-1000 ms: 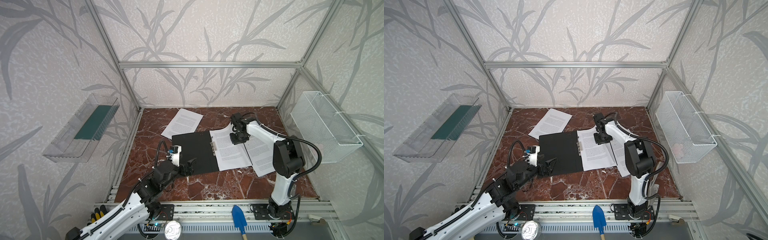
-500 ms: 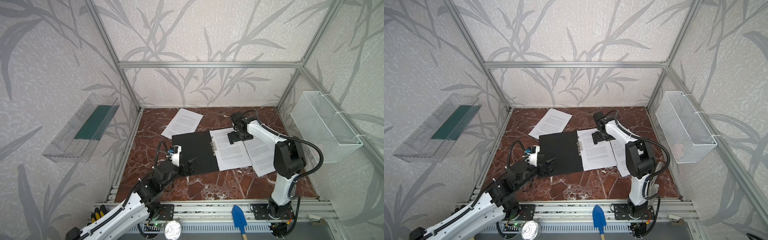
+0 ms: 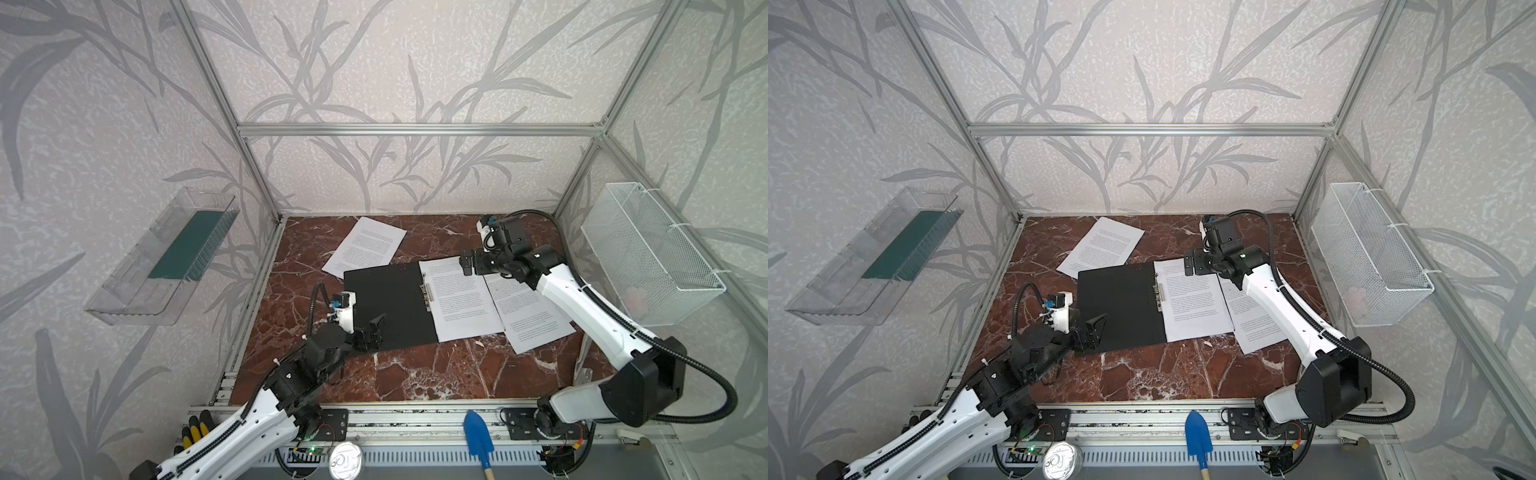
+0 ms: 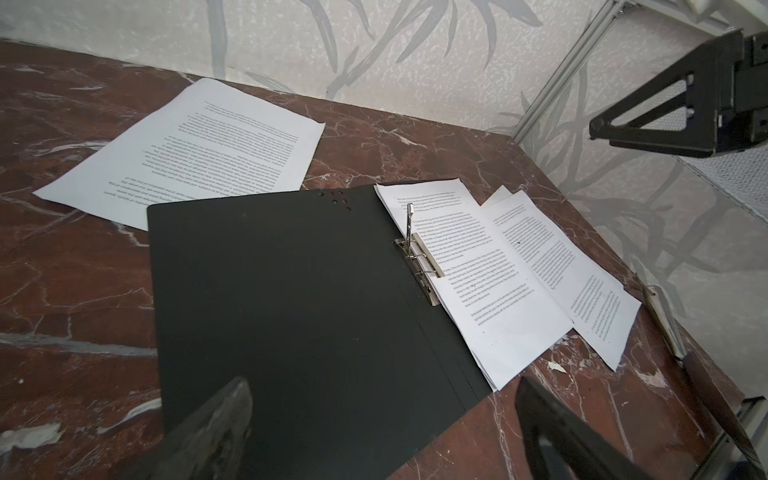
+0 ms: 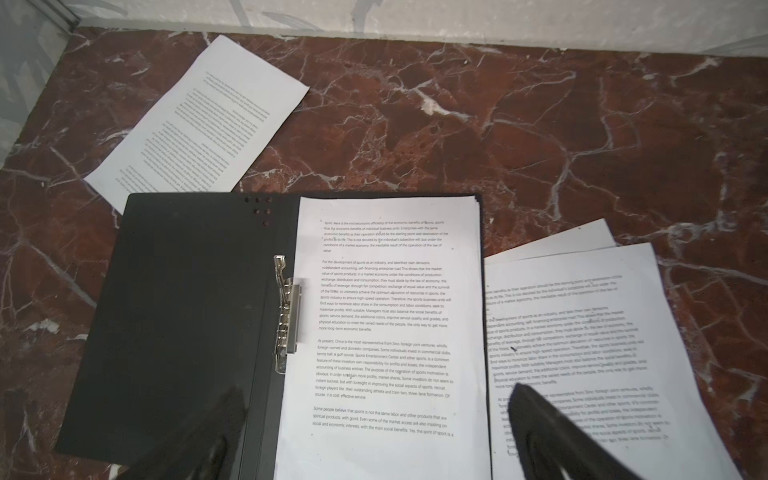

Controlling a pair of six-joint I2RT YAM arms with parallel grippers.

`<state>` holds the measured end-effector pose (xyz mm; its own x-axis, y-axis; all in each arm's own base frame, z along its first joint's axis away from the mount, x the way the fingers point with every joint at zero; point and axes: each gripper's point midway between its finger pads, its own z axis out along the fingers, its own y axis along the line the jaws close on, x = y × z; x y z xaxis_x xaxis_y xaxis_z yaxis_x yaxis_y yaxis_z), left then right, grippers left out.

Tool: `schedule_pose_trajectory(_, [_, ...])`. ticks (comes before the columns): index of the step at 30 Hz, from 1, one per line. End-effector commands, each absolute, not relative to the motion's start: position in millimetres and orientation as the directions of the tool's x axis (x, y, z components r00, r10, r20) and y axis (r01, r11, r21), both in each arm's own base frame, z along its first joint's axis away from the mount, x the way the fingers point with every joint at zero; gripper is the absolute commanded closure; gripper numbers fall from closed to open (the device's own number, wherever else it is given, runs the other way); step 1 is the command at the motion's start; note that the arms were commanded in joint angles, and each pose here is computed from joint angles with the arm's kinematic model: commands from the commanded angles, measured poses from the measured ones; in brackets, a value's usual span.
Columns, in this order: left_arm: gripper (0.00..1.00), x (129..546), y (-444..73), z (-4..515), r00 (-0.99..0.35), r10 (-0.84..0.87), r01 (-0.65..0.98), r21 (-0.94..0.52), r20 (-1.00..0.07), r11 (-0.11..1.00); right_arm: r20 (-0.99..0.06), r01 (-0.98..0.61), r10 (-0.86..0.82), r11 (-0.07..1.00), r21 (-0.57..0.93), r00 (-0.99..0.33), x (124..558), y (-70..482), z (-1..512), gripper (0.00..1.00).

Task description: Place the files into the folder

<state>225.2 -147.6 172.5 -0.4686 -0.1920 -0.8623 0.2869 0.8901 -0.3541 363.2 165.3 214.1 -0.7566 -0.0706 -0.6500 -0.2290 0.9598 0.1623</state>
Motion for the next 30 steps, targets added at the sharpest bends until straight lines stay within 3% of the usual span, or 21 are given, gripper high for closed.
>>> schedule_pose_trajectory(1, [0.01, 230.4, -127.6, 167.6, -0.476, -0.233, 0.166, -0.347, -0.848, 0.923, -0.644, -0.284, -0.059, 0.926, 0.251, -0.762, 348.5, 181.3, 203.9, 0.01])
schedule_pose_trajectory(11, [0.01, 276.6, -79.4, 142.3, -0.549, -0.487, -0.167, -0.482, -0.679, 0.86, -0.641, -0.348, -0.066, 0.879, 0.325, -0.765, 333.7, 207.9, 178.3, 0.01])
schedule_pose_trajectory(18, [0.02, 330.7, -32.1, 127.3, -0.51, -0.618, -0.348, -0.514, -0.598, 0.784, -0.644, -0.388, -0.079, 0.852, 0.353, -0.761, 306.3, 217.4, 164.3, 0.01])
schedule_pose_trajectory(24, [0.05, 386.5, 6.4, 107.9, -0.496, -0.679, -0.417, -0.537, -0.541, 0.733, -0.662, -0.443, -0.107, 0.82, 0.363, -0.741, 273.2, 222.4, 154.0, 0.01])
schedule_pose_trajectory(30, [0.11, 438.6, 35.6, 66.4, -0.539, -0.739, -0.45, -0.604, -0.404, 0.658, -0.731, -0.47, -0.032, 0.785, 0.403, -0.681, 266.4, 229.3, 154.4, 0.01])
